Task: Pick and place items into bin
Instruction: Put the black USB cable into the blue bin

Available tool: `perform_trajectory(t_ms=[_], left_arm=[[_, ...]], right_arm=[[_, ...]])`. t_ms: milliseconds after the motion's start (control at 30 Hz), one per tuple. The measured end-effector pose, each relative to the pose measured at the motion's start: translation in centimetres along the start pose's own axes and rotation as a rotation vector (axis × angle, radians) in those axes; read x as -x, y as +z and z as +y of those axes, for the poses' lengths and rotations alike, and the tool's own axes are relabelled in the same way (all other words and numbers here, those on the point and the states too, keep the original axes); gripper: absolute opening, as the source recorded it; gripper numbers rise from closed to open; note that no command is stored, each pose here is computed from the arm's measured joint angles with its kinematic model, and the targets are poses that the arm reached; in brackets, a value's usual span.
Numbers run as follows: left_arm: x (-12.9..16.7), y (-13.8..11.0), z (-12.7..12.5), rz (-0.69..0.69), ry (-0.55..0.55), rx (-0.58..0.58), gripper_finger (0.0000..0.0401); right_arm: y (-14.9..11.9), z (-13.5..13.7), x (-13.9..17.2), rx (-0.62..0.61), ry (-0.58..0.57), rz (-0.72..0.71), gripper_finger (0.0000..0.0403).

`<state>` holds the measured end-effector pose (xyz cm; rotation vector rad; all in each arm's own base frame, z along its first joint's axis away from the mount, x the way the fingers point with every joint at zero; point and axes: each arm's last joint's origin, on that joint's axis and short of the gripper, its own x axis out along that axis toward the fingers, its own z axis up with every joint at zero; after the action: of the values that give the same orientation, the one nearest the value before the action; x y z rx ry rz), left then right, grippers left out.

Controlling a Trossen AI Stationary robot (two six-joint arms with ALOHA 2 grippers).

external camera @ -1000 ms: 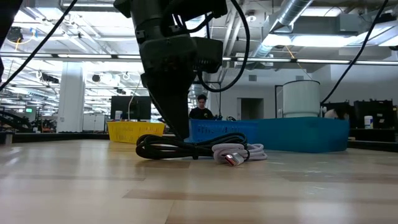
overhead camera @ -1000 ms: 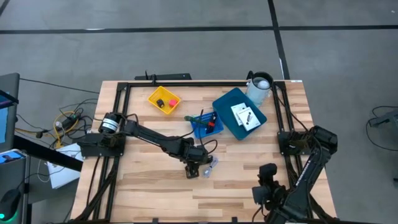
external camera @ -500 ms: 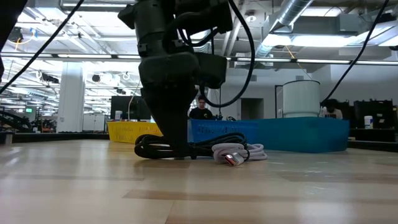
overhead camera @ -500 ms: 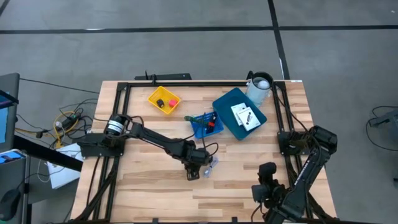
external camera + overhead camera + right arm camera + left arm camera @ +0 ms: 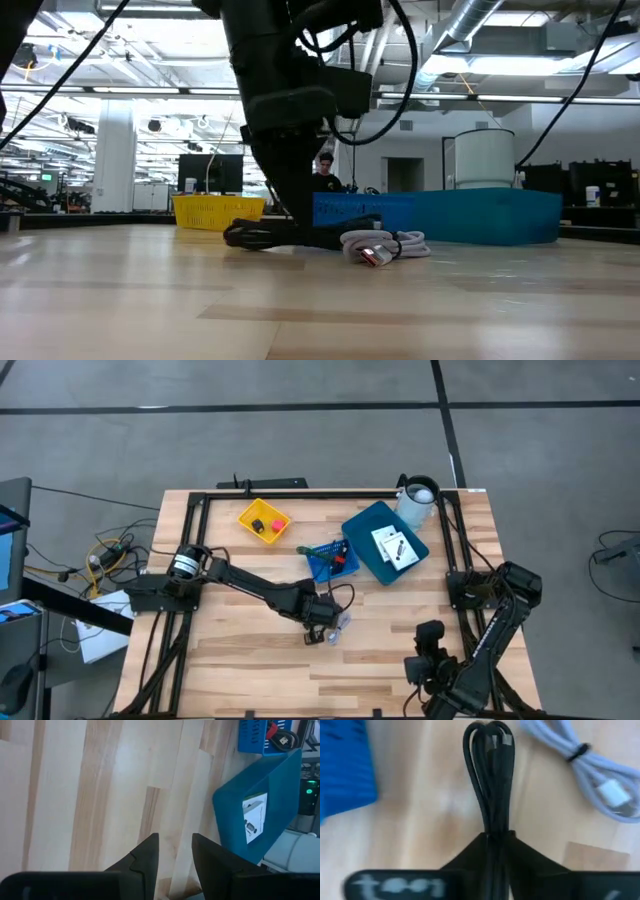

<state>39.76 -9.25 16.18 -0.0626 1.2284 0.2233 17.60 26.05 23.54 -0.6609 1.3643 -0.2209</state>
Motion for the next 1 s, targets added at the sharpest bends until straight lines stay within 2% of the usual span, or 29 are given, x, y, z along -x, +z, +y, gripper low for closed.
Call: perform_trajectory(t_ms=[100, 333, 533, 800, 1000], left_arm=[[0.8, 0.3, -0.1, -0.011, 0.058, -0.011, 0.001], [3.8, 1.6, -0.8, -0.056, 0.188, -0.083, 0.0001], [5.7, 2.7, -1.0, -0.064, 0.157, -0.124, 0.0], [5.1, 2.4, -1.2, -0.014, 0.087, -0.159, 0.0008], [3.7, 2.5, -1.5, -0.009, 0.099, -0.184, 0.0062]], right_arm=[[0.0, 0.0, 0.0, -0.001, 0.0, 0.0, 0.0111], [0.0, 0.0, 0.0, -0.002, 0.0, -0.001, 0.0111], [0.0, 0.0, 0.0, -0.014, 0.003, -0.004, 0.0111], [-0.1, 0.2, 0.1, -0.026, 0.006, -0.009, 0.0111], [-0.1, 0.2, 0.1, -0.034, 0.009, -0.012, 0.0111]])
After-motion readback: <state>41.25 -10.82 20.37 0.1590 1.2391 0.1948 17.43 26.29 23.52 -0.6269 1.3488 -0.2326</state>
